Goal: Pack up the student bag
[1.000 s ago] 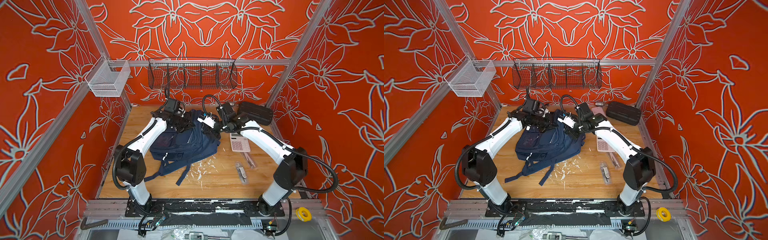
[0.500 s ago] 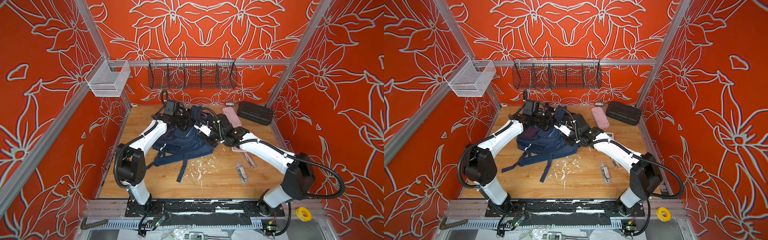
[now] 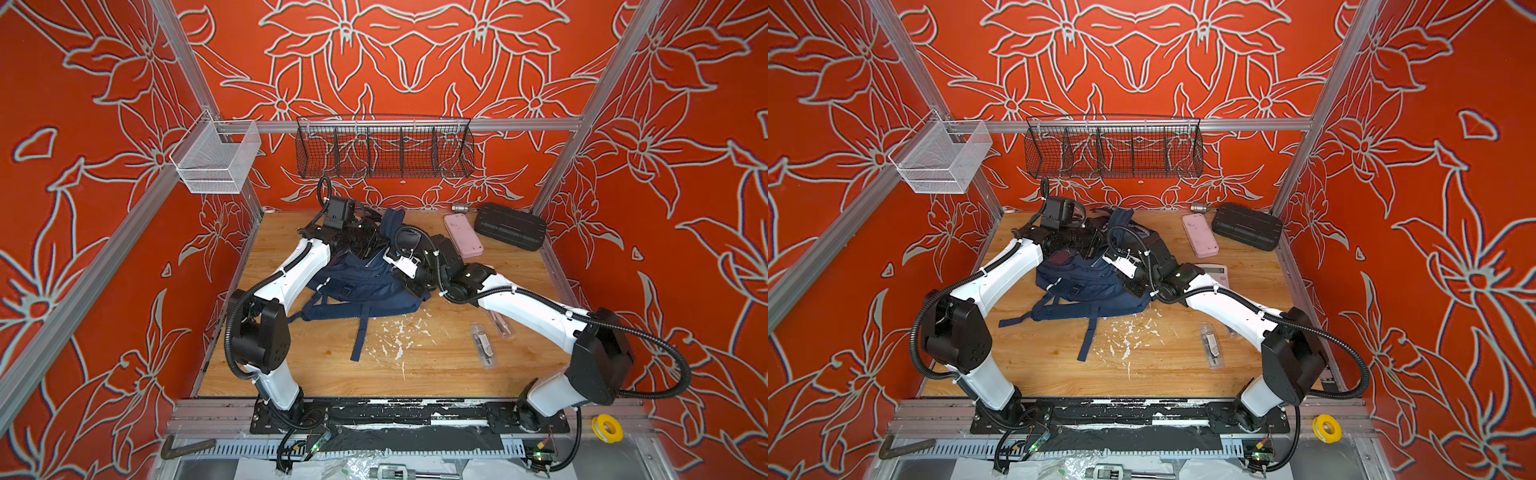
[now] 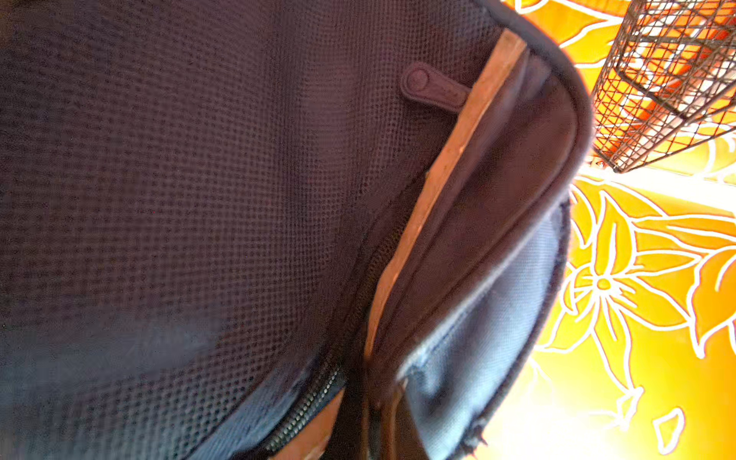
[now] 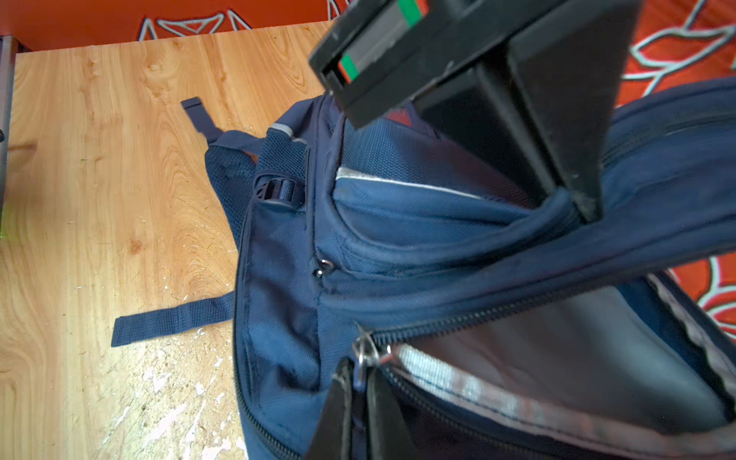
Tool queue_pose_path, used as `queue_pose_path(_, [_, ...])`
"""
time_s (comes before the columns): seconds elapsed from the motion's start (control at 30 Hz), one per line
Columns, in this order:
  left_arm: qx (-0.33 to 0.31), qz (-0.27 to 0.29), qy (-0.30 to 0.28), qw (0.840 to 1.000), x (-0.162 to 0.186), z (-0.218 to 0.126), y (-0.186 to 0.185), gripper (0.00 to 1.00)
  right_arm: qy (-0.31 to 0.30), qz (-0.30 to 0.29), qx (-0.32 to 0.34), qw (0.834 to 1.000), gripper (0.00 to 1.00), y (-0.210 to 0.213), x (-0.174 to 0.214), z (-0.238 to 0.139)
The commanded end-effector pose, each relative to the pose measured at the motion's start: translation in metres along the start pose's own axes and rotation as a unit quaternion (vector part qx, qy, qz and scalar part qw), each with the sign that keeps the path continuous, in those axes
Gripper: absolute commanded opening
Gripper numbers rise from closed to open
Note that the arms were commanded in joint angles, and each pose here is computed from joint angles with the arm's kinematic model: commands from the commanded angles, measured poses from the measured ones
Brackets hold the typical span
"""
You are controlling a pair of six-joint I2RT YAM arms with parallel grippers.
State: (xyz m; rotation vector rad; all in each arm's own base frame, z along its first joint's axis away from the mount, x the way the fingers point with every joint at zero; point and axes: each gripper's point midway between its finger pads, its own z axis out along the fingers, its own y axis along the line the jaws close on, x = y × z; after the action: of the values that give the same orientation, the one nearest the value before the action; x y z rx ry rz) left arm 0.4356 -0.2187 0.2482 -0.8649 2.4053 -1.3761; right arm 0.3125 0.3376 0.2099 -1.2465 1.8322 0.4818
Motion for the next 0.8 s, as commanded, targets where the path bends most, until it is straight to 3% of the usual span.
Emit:
queue_pose_path(0.0, [0.128, 0.102, -0.079, 0.983, -0.017, -0.057, -0.094, 0.0, -0.02, -0.007, -0.132, 0.991, 0.0, 0.059, -0.003, -0.012])
queue_pose_path(0.17, [0.05, 0.113, -0.073, 0.99, 0.004, -0.078, -0.053, 0.0, -0.051, 0.009, -0.168, 0.984, 0.0, 0.037, -0.011, -0.032])
queue_pose_path(0.27, [0.019, 0.099, -0.062, 0.993, 0.025, -0.085, -0.028, 0.0, -0.087, 0.004, -0.238, 0.967, 0.0, 0.033, -0.022, -0.054])
queue_pose_path(0.47, [-0.002, 0.062, -0.085, 0.994, 0.047, -0.083, 0.005, 0.0, -0.07, -0.023, -0.261, 0.963, 0.0, 0.016, -0.025, -0.067])
queue_pose_path(0.53, [-0.006, 0.065, -0.087, 0.994, 0.051, -0.075, 0.007, 0.11, -0.077, -0.026, -0.267, 0.96, 0.0, 0.016, -0.025, -0.068])
queue_pose_path(0.6, [-0.02, 0.088, -0.089, 0.992, 0.049, -0.069, 0.007, 0.37, -0.082, -0.023, -0.264, 0.961, 0.0, 0.012, -0.026, -0.067])
queue_pose_path(0.63, [-0.027, 0.103, -0.092, 0.99, 0.046, -0.068, 0.006, 0.43, -0.082, -0.022, -0.264, 0.961, 0.0, 0.012, -0.025, -0.066])
queue_pose_path(0.7, [-0.054, 0.157, -0.095, 0.981, 0.039, -0.067, 0.003, 0.51, -0.081, -0.021, -0.263, 0.961, 0.0, 0.01, -0.024, -0.064])
queue_pose_path(0.77, [-0.087, 0.21, -0.082, 0.97, 0.038, -0.065, 0.004, 0.52, -0.08, -0.019, -0.263, 0.961, 0.0, 0.008, -0.023, -0.063])
